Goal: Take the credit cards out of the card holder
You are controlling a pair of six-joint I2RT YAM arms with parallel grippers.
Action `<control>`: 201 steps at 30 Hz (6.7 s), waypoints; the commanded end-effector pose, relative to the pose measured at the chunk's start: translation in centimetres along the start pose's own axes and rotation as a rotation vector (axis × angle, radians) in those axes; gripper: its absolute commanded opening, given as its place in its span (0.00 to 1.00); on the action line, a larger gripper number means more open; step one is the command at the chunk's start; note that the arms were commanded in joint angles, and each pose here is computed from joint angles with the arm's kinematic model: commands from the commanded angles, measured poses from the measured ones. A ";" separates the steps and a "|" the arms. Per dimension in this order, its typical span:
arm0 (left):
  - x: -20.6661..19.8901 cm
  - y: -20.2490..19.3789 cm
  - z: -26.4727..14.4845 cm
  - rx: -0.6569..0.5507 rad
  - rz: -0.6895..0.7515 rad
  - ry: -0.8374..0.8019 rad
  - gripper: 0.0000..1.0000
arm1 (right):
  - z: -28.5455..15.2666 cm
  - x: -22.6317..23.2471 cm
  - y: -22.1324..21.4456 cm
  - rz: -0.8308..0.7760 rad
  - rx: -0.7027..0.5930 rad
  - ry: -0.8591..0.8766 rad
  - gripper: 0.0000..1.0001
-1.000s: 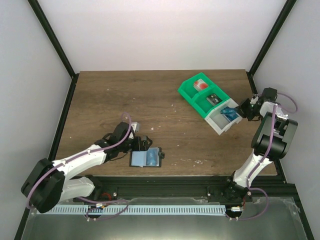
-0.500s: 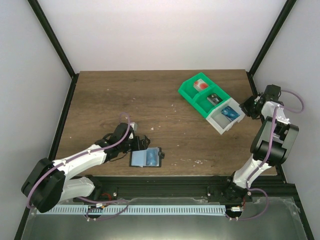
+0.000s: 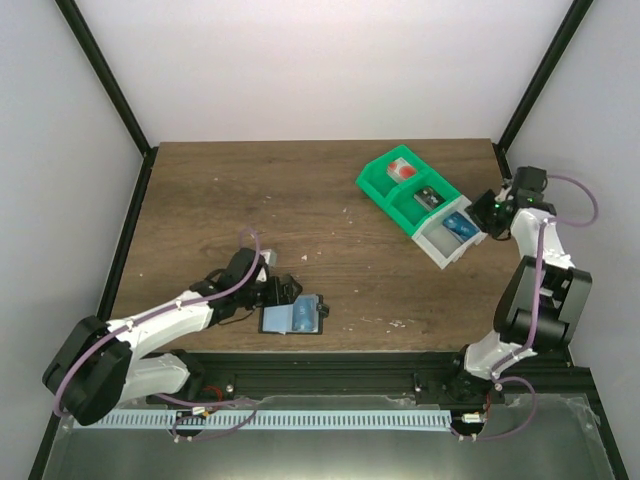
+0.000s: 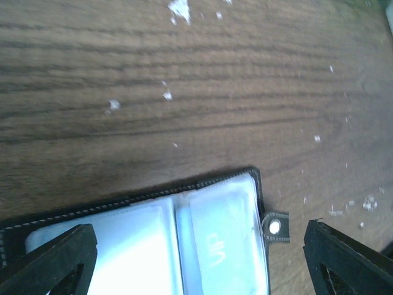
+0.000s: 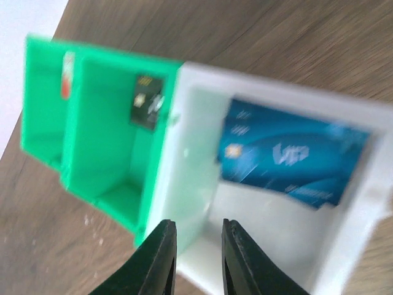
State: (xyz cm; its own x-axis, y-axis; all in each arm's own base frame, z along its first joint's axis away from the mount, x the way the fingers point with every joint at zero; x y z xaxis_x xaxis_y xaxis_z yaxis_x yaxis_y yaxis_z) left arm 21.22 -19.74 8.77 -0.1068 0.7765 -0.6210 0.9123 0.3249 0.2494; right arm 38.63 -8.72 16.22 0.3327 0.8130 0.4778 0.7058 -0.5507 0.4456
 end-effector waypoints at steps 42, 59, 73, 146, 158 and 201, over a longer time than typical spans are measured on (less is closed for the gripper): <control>1.1 -5.5 0.0 0.138 -0.084 -0.247 0.32 | -0.9 16.3 -40.0 -0.613 0.500 0.365 0.29; 3.8 -7.1 1.5 0.191 -0.087 -0.165 0.21 | -0.2 18.3 -40.4 -0.638 0.500 0.428 0.28; 3.7 -7.4 1.5 0.200 -0.111 -0.178 0.19 | -2.1 20.9 -40.4 -0.617 0.495 0.614 0.28; -0.2 -5.1 0.3 0.115 0.012 -0.270 0.31 | -2.1 17.7 -37.4 -0.610 0.413 0.435 0.00; -10.4 -1.2 -8.1 -0.262 0.564 -0.559 0.38 | -6.7 20.7 -33.2 -0.314 0.388 0.383 0.01; -12.6 -4.5 -9.7 -0.365 1.239 -0.738 0.00 | -12.4 23.7 -32.1 0.350 0.672 0.550 0.04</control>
State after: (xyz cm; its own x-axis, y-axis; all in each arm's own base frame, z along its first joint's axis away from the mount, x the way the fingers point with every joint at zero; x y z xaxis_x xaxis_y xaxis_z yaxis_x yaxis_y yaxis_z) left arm 14.23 -25.86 22.09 0.9738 0.2138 -0.0770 0.1096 -0.1452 0.9833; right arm 15.90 25.71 22.29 0.4357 0.3345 0.8357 0.8662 -0.4080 -0.2883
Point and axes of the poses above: each gripper's point midway between its finger pads, its own z axis out along the fingers, its own x axis along the line the jaws close on, y = z × x, the point moved 3 cm from there along -z, back along the fingers, and after that the axes turned 14 degrees about -z, right-handed, at the moved point
